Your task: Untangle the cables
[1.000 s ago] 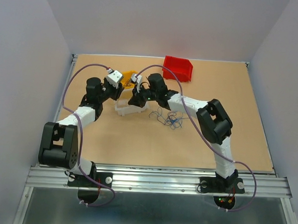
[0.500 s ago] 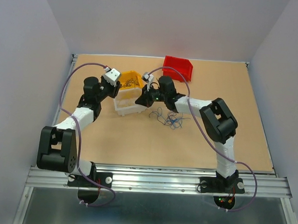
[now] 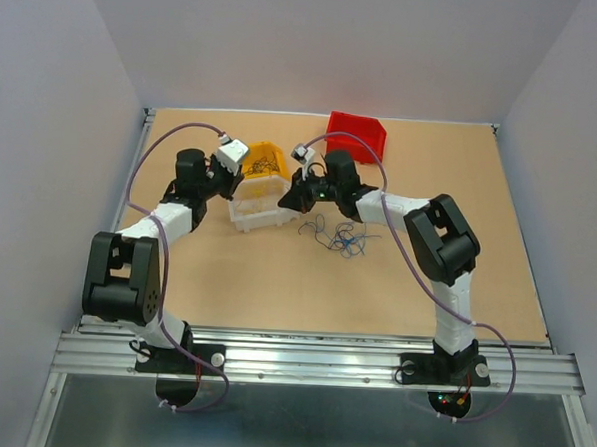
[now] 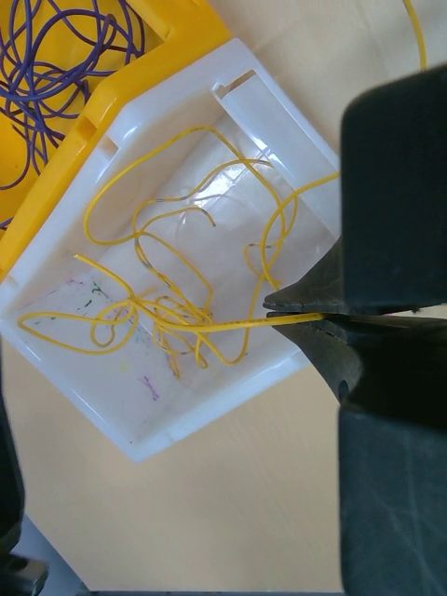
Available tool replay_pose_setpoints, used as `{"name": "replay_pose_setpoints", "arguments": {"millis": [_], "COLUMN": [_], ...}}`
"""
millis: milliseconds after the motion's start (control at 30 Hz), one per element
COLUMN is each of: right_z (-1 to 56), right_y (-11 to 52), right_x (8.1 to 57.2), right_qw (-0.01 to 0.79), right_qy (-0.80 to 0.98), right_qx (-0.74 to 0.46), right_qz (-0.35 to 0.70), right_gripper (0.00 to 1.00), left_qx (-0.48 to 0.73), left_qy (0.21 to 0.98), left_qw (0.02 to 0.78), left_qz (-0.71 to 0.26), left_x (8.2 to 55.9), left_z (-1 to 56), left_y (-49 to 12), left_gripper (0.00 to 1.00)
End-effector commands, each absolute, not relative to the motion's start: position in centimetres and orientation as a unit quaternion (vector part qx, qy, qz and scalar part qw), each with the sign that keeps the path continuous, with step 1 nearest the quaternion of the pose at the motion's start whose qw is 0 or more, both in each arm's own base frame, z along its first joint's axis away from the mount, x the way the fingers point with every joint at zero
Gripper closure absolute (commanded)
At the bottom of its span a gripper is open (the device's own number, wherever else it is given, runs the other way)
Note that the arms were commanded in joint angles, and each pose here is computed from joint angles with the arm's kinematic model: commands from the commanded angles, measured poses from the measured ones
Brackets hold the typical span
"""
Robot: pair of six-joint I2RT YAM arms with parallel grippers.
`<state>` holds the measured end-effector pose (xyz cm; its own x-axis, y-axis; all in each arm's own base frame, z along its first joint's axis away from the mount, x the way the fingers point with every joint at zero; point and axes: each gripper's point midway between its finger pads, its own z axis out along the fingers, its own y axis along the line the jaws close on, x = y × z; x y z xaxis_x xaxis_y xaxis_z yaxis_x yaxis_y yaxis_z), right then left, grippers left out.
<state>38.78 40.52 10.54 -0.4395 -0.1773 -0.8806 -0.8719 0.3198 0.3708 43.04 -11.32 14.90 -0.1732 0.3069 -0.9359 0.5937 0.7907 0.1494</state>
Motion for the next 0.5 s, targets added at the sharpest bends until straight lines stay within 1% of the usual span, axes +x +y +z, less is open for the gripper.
{"name": "replay_pose_setpoints", "arguments": {"millis": [0, 133, 467], "right_z": [14.3, 14.5, 14.0], "right_y": [41.8, 43.2, 46.9], "right_x": [39.3, 39.0, 38.5], "right_qw": [0.411, 0.406, 0.387], "right_qy": [0.684, 0.682, 0.673], "right_qx": [-0.393, -0.405, -0.419], "right_qz": [0.456, 0.454, 0.471], "right_gripper": [1.0, 1.0, 0.99], "left_qx": [0.32, 0.334, 0.349], "left_qy": [0.761, 0.784, 0.793], "left_qw": [0.549, 0.505, 0.486], "left_qz": [-0.13, -0.137, -0.116], "left_x": [43.2, 42.5, 41.0], "left_z": [14.3, 12.0, 10.6], "left_y": [-11.6, -11.6, -10.8], "left_gripper": [0.89, 0.97, 0.98]}}
